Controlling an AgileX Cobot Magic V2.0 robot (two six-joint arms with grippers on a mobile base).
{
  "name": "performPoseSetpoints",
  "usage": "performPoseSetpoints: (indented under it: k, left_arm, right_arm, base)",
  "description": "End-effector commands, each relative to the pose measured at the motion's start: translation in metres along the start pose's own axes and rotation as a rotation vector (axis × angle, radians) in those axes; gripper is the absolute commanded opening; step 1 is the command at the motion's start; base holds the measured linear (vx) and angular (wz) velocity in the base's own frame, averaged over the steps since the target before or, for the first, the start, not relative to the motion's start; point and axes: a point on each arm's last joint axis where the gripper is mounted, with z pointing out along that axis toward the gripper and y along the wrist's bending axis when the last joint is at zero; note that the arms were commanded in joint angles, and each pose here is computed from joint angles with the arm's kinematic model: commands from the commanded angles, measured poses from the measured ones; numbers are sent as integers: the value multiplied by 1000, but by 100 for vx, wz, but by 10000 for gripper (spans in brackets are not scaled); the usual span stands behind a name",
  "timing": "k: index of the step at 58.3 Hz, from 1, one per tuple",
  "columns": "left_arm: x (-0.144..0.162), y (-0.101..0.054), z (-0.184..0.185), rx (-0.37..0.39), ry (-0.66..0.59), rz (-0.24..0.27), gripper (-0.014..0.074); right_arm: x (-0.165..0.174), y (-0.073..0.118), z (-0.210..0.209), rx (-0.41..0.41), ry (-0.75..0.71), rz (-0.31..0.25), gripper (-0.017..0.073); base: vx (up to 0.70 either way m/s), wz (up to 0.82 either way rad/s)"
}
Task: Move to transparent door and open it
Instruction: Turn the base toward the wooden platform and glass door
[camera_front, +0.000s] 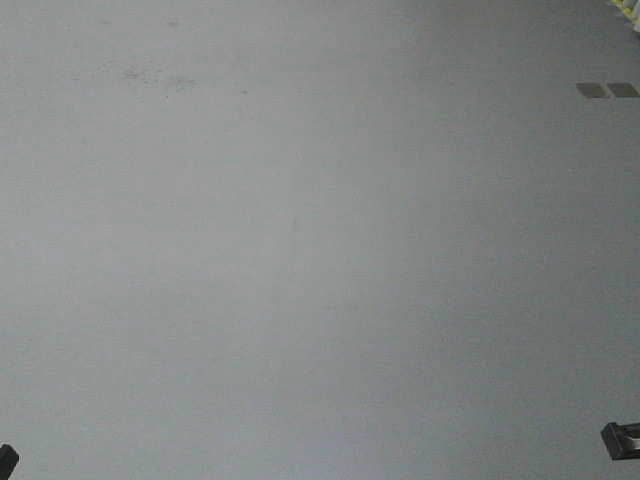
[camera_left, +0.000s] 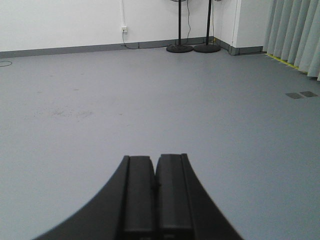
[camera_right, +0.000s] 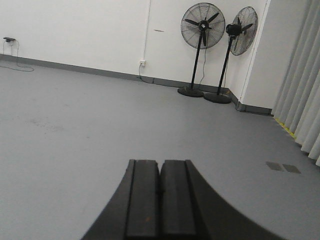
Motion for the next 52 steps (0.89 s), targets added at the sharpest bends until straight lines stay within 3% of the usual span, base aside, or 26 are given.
performPoseSetpoints:
  k: [1, 52]
  left_arm:
    - [-6, 0, -1, -3, -87, -12, 3]
    - [-6, 0, -1, -3, -87, -12, 3]
  right_arm:
    - [-7, -1, -1, 16, -90, -10, -1]
    - [-7, -1, -1, 16, -90, -10, -1]
  base:
    - [10, 2]
    - [24, 23]
